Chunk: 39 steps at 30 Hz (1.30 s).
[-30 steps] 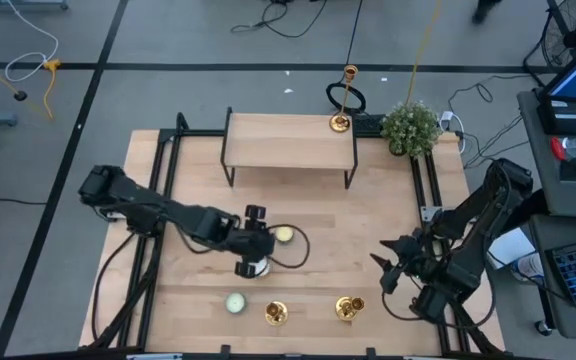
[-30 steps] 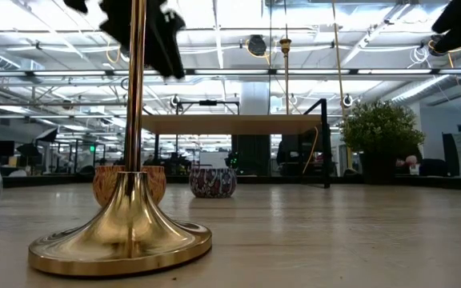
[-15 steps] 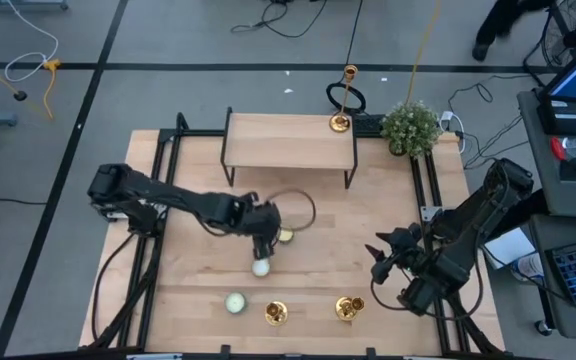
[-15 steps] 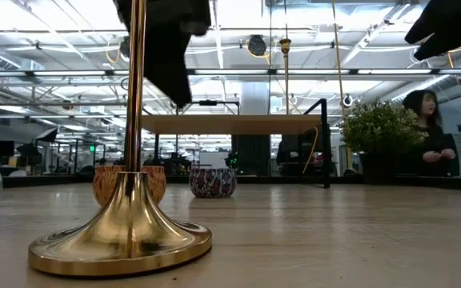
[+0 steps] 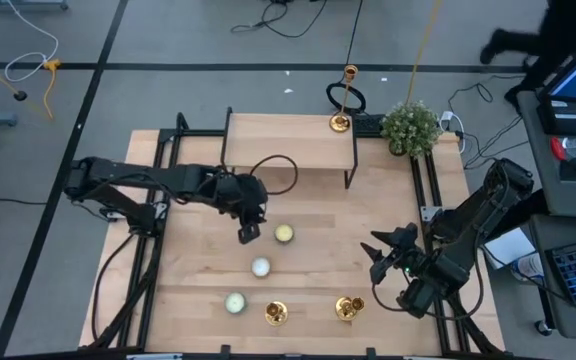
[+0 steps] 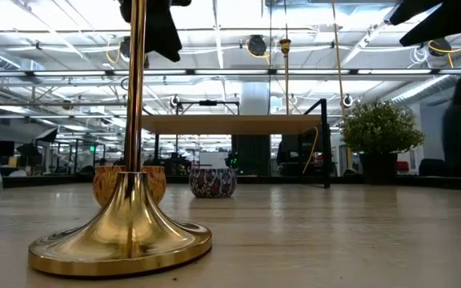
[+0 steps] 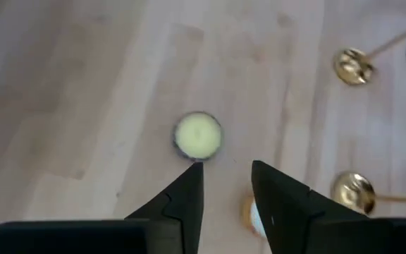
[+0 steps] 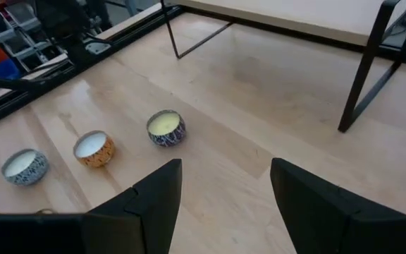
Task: Pick & Place candle stick holders
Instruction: Put the black patterned scented candle on the shelf
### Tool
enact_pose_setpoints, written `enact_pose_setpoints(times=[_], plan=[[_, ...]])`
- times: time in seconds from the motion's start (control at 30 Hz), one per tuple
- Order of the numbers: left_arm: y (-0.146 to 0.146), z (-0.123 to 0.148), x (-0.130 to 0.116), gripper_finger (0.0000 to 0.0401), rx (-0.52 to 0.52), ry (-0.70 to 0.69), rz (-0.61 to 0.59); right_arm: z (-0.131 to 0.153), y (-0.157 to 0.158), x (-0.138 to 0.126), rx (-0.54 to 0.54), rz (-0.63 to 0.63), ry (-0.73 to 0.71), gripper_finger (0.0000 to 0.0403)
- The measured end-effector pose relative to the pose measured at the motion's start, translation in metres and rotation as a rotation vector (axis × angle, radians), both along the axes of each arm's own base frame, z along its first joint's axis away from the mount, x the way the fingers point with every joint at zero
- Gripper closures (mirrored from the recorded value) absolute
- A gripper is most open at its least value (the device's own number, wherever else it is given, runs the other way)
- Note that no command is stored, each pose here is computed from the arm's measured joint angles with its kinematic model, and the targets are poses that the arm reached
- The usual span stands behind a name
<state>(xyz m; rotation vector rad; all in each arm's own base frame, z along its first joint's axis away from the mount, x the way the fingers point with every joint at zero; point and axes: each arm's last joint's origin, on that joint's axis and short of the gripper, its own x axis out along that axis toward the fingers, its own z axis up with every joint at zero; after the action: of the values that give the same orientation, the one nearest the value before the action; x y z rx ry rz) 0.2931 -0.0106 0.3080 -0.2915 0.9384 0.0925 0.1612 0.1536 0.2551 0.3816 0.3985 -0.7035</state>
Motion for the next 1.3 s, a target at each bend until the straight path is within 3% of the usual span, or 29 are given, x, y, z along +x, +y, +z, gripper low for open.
enact_pose_setpoints(times=[0.13, 0.23, 0.37, 0.47, 0.63, 0.8, 0.93, 1.13, 1.23, 1.3], plan=[[-0.002, -0.005, -0.004, 0.0284, -0.019, 0.064, -0.026, 0.0, -0.001, 0.002, 0.004, -0.011, -0.003, 0.0187], [-0.003, -0.011, -0.002, 0.0265, 0.011, 0.099, 0.012, 0.0, -0.003, 0.004, 0.01, -0.02, -0.009, 0.019], [0.002, -0.018, 0.003, 0.0189, 0.023, 0.13, 0.115, 0.0, -0.004, 0.009, 0.012, -0.027, -0.014, 0.019], [0.006, -0.036, 0.006, 0.0112, 0.044, 0.255, 0.187, 0.0, -0.006, 0.012, 0.003, -0.029, -0.009, 0.019], [0.005, -0.068, 0.021, 0.0013, 0.018, 0.386, 0.185, 0.001, -0.009, 0.016, 0.0, -0.042, -0.007, 0.019], [-0.001, -0.092, 0.048, 0.0023, -0.107, 0.317, 0.137, 0.001, -0.012, 0.019, 0.002, -0.058, -0.008, 0.019], [-0.002, -0.094, 0.058, 0.0034, -0.15, 0.259, 0.169, 0.001, -0.012, 0.02, 0.009, -0.064, -0.015, 0.019], [0.0, -0.095, 0.068, 0.0006, -0.206, 0.2, 0.191, 0.001, -0.011, 0.023, 0.016, -0.059, -0.025, 0.019], [-0.002, -0.105, 0.073, 0.0007, -0.195, 0.216, 0.19, 0.001, -0.013, 0.024, 0.015, -0.067, -0.024, 0.019], [-0.004, -0.109, 0.077, 0.001, -0.13, 0.225, 0.188, 0.001, -0.014, 0.025, 0.017, -0.073, -0.025, 0.019]])
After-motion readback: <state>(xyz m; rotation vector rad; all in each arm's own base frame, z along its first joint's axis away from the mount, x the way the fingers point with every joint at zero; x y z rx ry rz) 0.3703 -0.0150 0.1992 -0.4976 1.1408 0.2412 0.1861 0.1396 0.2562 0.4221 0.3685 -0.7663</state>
